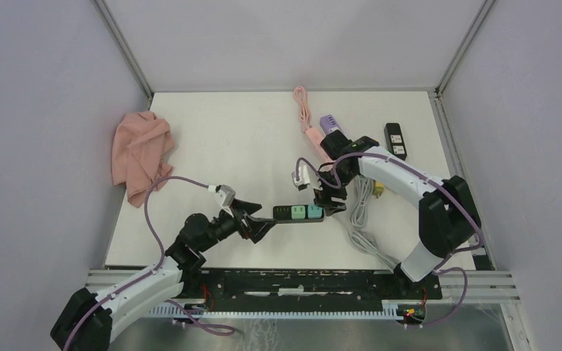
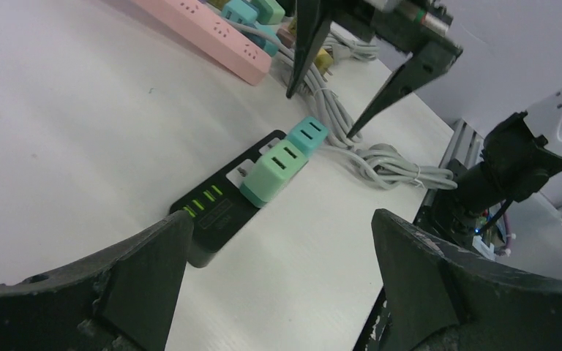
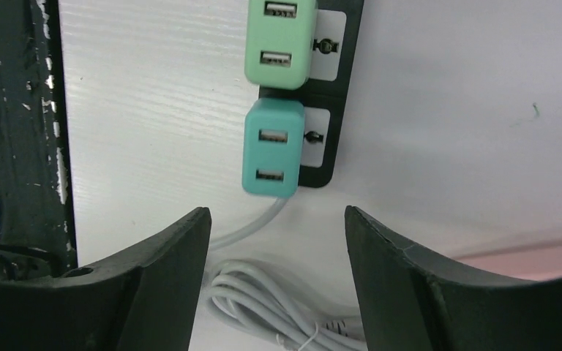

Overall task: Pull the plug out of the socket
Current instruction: Move the socket to the center of the board, then remove the plug from the socket.

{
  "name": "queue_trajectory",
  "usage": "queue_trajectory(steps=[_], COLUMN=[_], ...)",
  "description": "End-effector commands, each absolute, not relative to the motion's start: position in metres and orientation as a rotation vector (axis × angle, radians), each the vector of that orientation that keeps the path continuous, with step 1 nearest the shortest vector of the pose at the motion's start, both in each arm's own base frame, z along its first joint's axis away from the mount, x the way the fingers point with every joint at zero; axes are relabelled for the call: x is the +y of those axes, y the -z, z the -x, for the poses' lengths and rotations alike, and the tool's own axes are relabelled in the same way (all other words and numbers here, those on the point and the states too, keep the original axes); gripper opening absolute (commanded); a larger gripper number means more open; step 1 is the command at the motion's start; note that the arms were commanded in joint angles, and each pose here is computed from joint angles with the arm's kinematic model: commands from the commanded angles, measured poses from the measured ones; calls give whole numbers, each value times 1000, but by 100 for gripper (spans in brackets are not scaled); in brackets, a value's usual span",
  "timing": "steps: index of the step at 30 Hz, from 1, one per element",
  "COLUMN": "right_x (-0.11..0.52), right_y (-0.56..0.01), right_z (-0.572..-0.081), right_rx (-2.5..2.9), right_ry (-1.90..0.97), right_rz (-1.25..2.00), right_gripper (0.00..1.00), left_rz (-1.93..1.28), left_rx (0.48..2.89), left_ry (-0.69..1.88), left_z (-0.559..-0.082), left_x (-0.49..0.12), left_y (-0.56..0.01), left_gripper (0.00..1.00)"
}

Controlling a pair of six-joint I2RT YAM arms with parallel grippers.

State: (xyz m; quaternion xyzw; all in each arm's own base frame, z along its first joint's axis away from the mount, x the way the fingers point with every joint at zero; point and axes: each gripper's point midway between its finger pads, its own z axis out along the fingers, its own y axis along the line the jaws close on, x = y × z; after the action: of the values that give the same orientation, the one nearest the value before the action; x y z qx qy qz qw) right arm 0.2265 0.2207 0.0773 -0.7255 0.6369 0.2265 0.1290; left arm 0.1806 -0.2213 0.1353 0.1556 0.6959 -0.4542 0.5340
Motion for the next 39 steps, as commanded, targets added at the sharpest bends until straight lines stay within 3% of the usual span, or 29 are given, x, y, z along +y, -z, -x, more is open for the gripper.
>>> queue_trajectory(steps=[1,11,13,14,15,20,39], right_x=[224,232,234,236,237,236,231], right_y=[-125,-179,-191,-196,-199,-192,-182], right_z=[-218,-198,-191,-186,-183,-167,-175], right_rx=[1745,1603,1535,1500,1466,1396,1402], right_ry=[-765,-977,-1034,-1064,-1092,-1220,-1167], right_rz=[2037,1900,1874,1859,1845,1841,1870], right_gripper=[74,76,83,95,99,100,100], left_rz=[-534,-778,-827,-841,-851,-964,-1068], left_rx=[1485,1398,1374,1356,1350,1378,1430], left_ry=[1052,912,867,847,829,787,672], left_z=[-176,-162,-162,-163,-165,-168,-191], left_x=[-235,-255,-255,-255,-254,-264,-264], left_y=[-167,-156,-150,-149,-146,-127,-90], left_gripper=[98,98,99,99,100,100,98])
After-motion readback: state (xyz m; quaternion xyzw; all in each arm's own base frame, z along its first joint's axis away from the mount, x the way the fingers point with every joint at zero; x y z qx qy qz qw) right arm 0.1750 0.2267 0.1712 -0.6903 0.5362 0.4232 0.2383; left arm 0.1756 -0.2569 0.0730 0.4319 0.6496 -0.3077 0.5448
